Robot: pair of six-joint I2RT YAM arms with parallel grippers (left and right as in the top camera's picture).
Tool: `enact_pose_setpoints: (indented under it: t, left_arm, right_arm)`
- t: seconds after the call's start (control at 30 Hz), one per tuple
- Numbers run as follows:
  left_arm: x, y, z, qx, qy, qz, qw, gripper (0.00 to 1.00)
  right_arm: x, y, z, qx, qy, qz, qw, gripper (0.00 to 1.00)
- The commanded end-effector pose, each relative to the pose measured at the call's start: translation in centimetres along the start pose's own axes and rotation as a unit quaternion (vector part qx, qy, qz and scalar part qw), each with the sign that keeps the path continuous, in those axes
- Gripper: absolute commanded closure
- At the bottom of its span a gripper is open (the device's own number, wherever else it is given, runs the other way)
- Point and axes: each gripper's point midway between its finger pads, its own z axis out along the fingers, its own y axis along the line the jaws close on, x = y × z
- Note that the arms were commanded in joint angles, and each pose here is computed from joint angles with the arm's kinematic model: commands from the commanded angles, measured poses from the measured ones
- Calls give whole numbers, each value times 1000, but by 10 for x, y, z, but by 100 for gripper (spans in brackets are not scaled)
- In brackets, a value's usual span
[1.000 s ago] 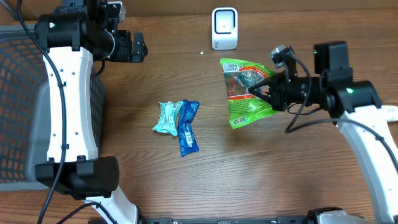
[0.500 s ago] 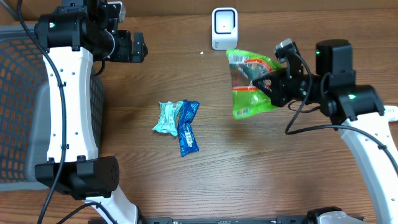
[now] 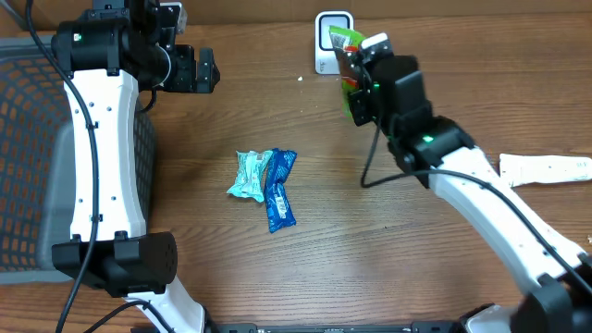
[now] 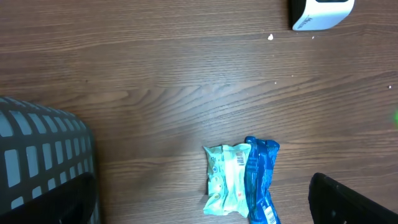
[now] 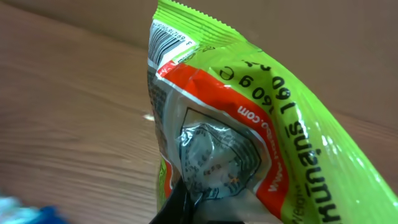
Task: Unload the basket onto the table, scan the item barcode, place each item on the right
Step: 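Lift the green bag and carry it up toward the scanner, then hold the green bag's barcode in front of the scanner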
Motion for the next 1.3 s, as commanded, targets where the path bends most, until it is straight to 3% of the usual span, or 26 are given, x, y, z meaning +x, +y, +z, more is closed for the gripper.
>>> enact_pose_setpoints:
  t: [0.0,0.33,0.57,0.83,1.27]
  left_arm:
    - [0,0,3,5,2,-3,1000,0]
    - [0,0,3,5,2,-3,1000,0]
    - [0,0,3,5,2,-3,1000,0]
    - [0,0,3,5,2,-3,1000,1]
    - [0,0,3,5,2,-3,1000,0]
  right_arm:
    - [-32,-27,2,80,-22,-24,996,96]
    - [-101,-42,31,153,-39,-128,979,96]
    - [-76,-51,86,228,6,-253,940,96]
    - [-62,-51,134,297,27,-400,867,96]
    - [-47,-44,160,302,25,-432,850,96]
